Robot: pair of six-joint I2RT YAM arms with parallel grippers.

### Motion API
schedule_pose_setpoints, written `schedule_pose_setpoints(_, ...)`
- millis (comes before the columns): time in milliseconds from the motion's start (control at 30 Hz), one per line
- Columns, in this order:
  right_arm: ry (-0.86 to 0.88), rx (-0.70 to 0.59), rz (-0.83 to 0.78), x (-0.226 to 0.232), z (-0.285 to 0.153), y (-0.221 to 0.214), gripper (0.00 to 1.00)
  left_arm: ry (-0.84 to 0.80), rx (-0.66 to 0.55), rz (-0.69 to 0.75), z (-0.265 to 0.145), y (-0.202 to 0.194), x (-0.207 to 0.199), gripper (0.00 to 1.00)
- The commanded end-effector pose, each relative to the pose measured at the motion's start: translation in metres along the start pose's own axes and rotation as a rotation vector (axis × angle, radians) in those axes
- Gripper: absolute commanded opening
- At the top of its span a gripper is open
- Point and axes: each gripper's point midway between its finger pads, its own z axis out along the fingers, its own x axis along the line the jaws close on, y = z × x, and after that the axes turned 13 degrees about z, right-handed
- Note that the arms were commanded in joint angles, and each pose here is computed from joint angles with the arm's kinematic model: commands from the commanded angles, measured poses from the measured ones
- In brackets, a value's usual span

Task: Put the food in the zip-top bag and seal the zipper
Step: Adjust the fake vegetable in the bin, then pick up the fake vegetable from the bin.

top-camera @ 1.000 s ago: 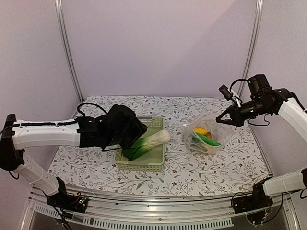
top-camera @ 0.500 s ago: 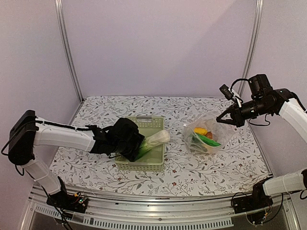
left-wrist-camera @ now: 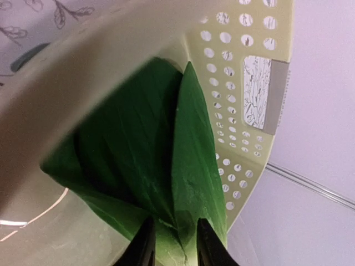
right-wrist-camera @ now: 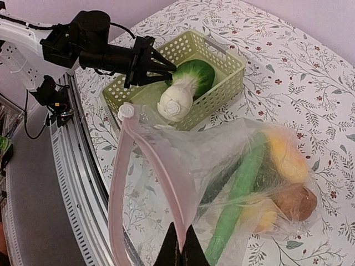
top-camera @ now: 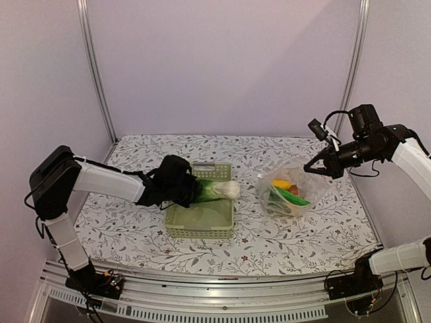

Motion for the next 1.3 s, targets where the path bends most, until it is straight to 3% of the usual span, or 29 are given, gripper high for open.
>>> schedule_pose_setpoints(0, 0.009, -0.011, -0.019, 0.008, -0.008, 0.006, 0.0, -0.118, -0.025, 0.128, -0.003, 0.005, -0.051, 0.18)
schedule_pose_setpoints(267, -0.003, -0.004, -0.026, 0.013, -0.017, 0.019, 0.0, -0.239, -0.095, 0.321, -0.033, 0.008, -0.1, 0.0)
schedule_pose_setpoints(400, -0.022, 0.0, -0.046, 0.018, -0.024, 0.026, 0.0, -0.326, -0.169, 0.498, -0.061, 0.004, -0.133, 0.0)
schedule_pose_setpoints(500, -0.029, 0.002, -0.054, 0.02, -0.026, 0.028, 0.0, -0.329, -0.175, 0.535, -0.077, -0.001, -0.138, 0.0)
schedule_pose_setpoints(533, -0.032, 0.003, -0.053, 0.02, -0.026, 0.028, 0.0, -0.315, -0.161, 0.535, -0.081, -0.005, -0.136, 0.02)
schedule_pose_setpoints(667, -0.031, 0.01, -0.048, 0.019, -0.023, 0.024, 0.0, -0.212, -0.117, 0.487, -0.084, -0.026, -0.11, 0.37)
schedule_pose_setpoints(833, -0.022, 0.012, -0.046, 0.019, -0.021, 0.022, 0.0, -0.066, -0.051, 0.398, -0.063, -0.033, -0.064, 0.61)
schedule_pose_setpoints(1267, -0.005, 0.008, -0.053, 0.024, -0.022, 0.02, 0.0, 0.071, 0.055, 0.179, -0.008, -0.024, -0.012, 0.74)
